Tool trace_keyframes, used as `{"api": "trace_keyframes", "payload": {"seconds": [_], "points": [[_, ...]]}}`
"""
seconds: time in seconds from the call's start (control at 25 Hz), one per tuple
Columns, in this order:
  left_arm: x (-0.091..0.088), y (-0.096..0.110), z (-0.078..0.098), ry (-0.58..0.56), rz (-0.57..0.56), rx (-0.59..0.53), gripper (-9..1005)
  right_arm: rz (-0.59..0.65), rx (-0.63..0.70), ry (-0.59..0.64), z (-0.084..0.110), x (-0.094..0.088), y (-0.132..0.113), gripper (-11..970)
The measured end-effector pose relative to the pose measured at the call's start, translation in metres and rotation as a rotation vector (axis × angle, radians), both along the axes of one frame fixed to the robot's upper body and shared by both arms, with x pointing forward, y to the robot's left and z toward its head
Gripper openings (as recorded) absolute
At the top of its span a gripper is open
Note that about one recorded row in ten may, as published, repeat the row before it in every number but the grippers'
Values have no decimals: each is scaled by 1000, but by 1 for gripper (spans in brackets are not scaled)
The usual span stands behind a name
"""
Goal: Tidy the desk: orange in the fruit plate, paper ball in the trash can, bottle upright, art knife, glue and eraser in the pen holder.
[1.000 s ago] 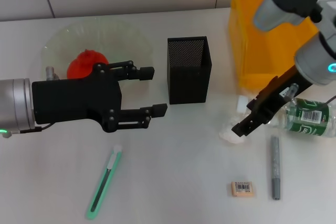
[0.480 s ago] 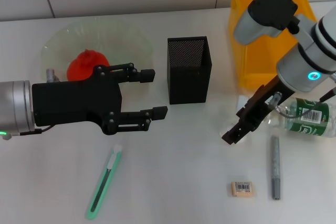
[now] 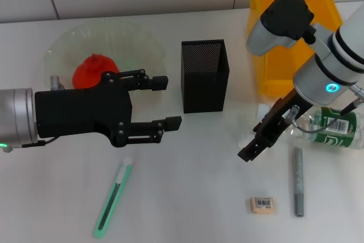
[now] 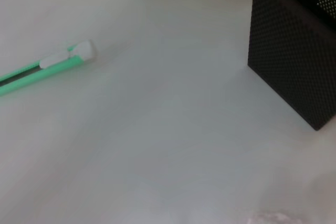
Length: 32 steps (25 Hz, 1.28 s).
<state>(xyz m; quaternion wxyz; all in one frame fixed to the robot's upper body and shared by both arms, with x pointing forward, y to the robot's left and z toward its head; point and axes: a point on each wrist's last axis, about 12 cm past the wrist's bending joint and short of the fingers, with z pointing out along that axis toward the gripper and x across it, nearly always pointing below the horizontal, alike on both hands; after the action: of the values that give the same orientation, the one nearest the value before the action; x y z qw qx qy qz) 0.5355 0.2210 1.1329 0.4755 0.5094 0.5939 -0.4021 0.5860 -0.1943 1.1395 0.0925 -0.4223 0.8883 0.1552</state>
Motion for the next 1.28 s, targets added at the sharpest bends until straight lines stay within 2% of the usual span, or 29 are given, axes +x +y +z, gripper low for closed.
{"api": "trace_keyframes", "payload": {"seconds": [0.68, 1.12, 1.28], "points": [[-1, 0, 0, -1, -7, -4, 741, -16, -5, 22, -9, 1, 0, 752], [-1, 0, 0, -5, -5, -11, 742, 8, -25, 17, -13, -1, 2, 334], [-2, 1, 0, -4, -3, -11, 742, 18, -25, 2, -12, -1, 4, 305]]}}
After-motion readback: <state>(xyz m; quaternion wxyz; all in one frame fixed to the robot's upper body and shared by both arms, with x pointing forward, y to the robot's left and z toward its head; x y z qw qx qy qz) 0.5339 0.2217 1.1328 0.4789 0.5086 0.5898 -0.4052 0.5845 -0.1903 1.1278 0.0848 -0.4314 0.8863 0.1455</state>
